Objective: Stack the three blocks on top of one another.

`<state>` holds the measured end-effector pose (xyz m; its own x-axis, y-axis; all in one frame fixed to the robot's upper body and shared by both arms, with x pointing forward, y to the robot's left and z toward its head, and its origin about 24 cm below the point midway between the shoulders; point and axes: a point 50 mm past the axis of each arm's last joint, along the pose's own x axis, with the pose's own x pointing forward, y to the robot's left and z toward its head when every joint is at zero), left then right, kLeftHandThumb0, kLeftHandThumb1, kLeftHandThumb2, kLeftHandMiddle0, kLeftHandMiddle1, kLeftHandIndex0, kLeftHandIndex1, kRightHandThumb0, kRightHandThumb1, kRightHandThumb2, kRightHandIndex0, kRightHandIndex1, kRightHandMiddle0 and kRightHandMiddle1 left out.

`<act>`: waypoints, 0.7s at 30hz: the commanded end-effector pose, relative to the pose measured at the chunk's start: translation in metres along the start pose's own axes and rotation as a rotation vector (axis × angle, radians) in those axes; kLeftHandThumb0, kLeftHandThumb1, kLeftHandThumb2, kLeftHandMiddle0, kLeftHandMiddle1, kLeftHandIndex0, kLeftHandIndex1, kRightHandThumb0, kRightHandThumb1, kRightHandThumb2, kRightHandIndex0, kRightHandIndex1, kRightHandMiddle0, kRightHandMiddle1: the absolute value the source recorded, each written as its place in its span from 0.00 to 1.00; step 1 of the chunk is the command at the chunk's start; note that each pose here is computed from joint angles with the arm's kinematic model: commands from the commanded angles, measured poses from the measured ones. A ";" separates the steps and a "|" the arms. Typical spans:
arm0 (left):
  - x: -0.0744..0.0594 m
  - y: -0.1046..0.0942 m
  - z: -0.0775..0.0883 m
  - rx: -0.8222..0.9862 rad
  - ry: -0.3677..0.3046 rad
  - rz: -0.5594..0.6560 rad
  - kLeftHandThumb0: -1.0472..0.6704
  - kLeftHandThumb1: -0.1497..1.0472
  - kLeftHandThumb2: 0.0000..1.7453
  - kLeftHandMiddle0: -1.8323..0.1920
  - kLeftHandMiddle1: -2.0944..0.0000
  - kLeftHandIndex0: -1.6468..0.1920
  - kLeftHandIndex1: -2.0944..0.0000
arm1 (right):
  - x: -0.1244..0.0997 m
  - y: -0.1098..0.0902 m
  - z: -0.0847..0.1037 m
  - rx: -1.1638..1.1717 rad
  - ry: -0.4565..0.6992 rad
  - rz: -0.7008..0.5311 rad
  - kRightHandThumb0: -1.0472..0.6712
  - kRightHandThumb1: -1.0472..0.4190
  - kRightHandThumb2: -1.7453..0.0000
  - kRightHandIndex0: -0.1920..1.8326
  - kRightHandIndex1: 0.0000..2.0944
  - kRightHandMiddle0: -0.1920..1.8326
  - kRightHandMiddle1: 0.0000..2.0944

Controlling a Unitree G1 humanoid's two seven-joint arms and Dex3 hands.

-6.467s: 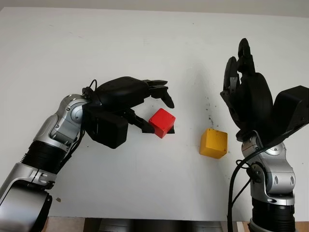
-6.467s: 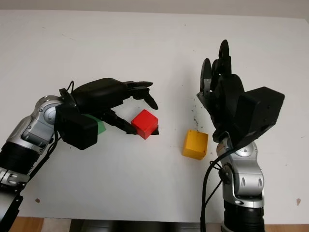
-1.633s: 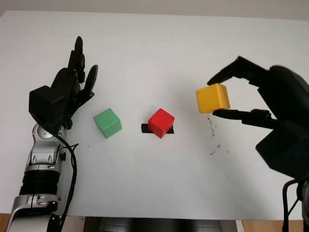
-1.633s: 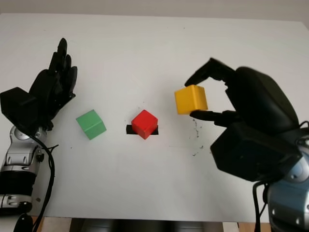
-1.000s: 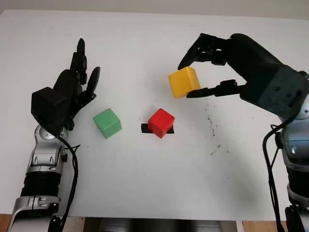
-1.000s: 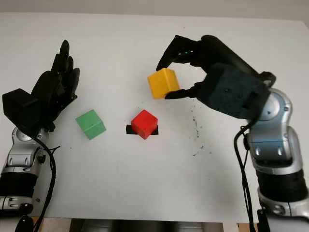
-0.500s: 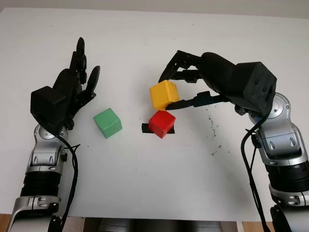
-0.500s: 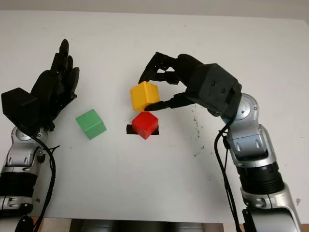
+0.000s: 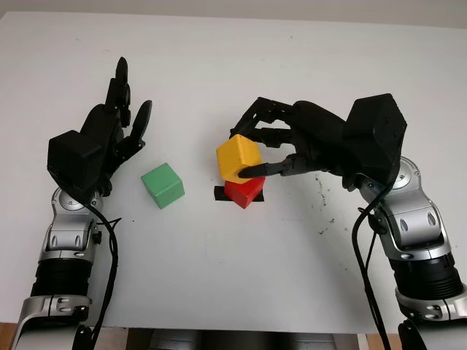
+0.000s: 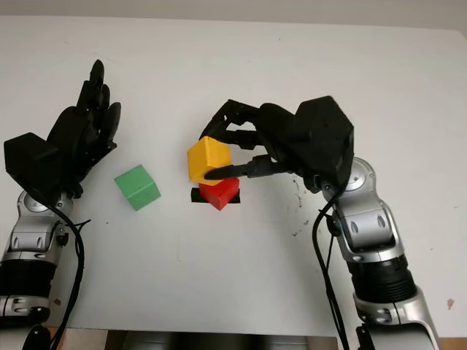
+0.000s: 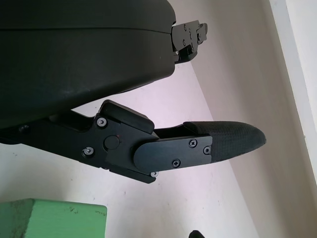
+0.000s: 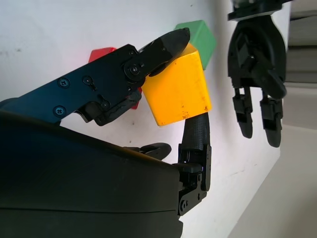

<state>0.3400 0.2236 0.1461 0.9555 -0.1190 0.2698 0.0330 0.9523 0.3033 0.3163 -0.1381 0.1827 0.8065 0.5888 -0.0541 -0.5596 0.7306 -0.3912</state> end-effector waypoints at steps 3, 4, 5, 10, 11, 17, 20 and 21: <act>0.000 0.002 -0.001 0.015 0.003 0.002 0.11 1.00 0.32 1.00 1.00 1.00 1.00 | -0.003 0.003 -0.003 0.005 -0.010 0.005 0.33 0.07 0.97 0.30 0.00 0.25 0.81; 0.000 0.001 -0.001 0.012 0.004 0.004 0.11 1.00 0.32 1.00 1.00 1.00 1.00 | -0.003 0.004 -0.005 -0.004 -0.010 0.006 0.33 0.07 0.97 0.30 0.01 0.25 0.81; 0.000 0.001 -0.002 0.010 0.005 0.006 0.11 1.00 0.31 1.00 1.00 1.00 1.00 | -0.002 0.004 -0.008 -0.006 -0.008 0.007 0.33 0.07 0.97 0.31 0.01 0.25 0.81; -0.001 0.002 -0.003 0.012 0.011 0.012 0.10 1.00 0.31 1.00 1.00 1.00 1.00 | 0.000 0.004 -0.020 -0.016 0.027 -0.003 0.34 0.07 0.97 0.32 0.01 0.24 0.81; -0.001 0.002 -0.003 0.016 0.014 0.014 0.10 1.00 0.31 1.00 1.00 1.00 1.00 | 0.001 0.003 -0.023 -0.024 0.036 -0.006 0.34 0.07 0.97 0.31 0.01 0.24 0.81; -0.002 0.003 -0.005 0.020 0.014 0.023 0.09 1.00 0.31 1.00 1.00 1.00 1.00 | 0.002 -0.002 -0.034 -0.048 0.085 -0.030 0.33 0.06 0.97 0.31 0.01 0.23 0.83; -0.002 0.003 -0.005 0.018 0.016 0.023 0.09 1.00 0.31 1.00 1.00 1.00 0.99 | -0.001 -0.004 -0.036 -0.086 0.102 -0.036 0.34 0.06 0.97 0.31 0.00 0.23 0.83; -0.002 0.003 -0.005 0.013 0.016 0.024 0.09 1.00 0.31 1.00 1.00 1.00 0.99 | -0.002 -0.004 -0.036 -0.101 0.103 -0.040 0.34 0.06 0.97 0.31 0.00 0.23 0.83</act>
<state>0.3408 0.2258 0.1420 0.9617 -0.0972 0.2562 0.0144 0.9517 0.3067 0.3257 -0.1501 0.1562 0.8410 0.5300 -0.1088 -0.5135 0.7188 -0.4686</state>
